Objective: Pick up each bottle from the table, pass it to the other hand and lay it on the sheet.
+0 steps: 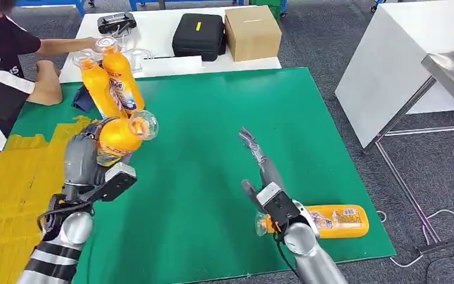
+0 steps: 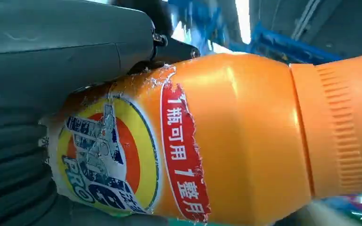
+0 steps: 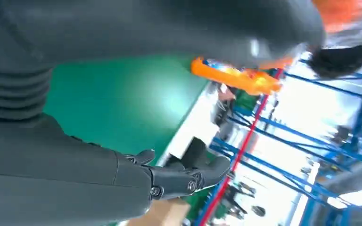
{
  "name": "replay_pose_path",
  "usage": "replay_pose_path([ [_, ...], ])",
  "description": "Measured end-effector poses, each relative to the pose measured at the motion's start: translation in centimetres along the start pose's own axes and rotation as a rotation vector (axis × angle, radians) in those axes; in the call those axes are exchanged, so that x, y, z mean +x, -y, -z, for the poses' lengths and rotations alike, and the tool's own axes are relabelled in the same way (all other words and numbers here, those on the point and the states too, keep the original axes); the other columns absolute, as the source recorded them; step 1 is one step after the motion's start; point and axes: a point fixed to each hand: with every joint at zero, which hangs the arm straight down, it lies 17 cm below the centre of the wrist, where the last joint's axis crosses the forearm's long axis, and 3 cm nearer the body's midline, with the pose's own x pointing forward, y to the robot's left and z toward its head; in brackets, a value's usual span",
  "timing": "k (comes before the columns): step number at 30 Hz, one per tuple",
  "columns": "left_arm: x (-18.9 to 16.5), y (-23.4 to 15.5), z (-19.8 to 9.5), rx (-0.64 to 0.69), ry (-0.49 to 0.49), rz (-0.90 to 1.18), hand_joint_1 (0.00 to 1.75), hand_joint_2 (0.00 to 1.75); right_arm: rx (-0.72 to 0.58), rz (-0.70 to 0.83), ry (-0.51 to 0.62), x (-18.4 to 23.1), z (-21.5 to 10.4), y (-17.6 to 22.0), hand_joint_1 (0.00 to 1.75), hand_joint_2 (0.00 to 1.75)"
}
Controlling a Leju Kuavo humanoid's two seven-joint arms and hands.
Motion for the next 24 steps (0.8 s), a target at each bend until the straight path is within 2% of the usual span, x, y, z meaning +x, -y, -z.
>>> replay_pose_path([
  [3, -3.8, 0.0, 0.1, -0.001, -0.028, 0.246, 1.75, 1.75, -0.011, -0.010, 0.031, 1.2, 0.1, 0.7, 0.00, 0.00],
  [6, -7.1, 0.5, -0.4, -0.022, -0.052, 0.385, 1.75, 1.75, -0.013, -0.017, 0.045, 1.7, 0.1, 1.0, 0.00, 0.00],
  [9, -9.8, 1.7, -1.6, -0.072, -0.086, 0.427, 1.75, 1.75, -0.013, -0.023, 0.051, 2.0, -0.1, 1.2, 0.00, 0.00],
  [16, -13.1, 3.6, -3.0, -0.165, -0.103, 0.541, 1.75, 1.75, -0.012, -0.029, 0.060, 2.2, -0.1, 1.4, 0.00, 0.00],
  [22, -16.9, 6.0, -5.9, -0.278, -0.158, 0.555, 1.75, 1.75, -0.008, -0.036, 0.069, 2.4, 0.1, 1.5, 0.00, 0.00],
  [23, -17.5, 6.5, -6.5, -0.299, -0.171, 0.554, 0.56, 1.75, -0.007, -0.037, 0.071, 2.4, 0.1, 1.4, 0.00, 0.00],
  [24, -18.0, 6.8, -7.0, -0.314, -0.186, 0.550, 0.00, 1.75, -0.005, -0.037, 0.072, 2.5, 0.2, 1.4, 0.00, 0.00],
])
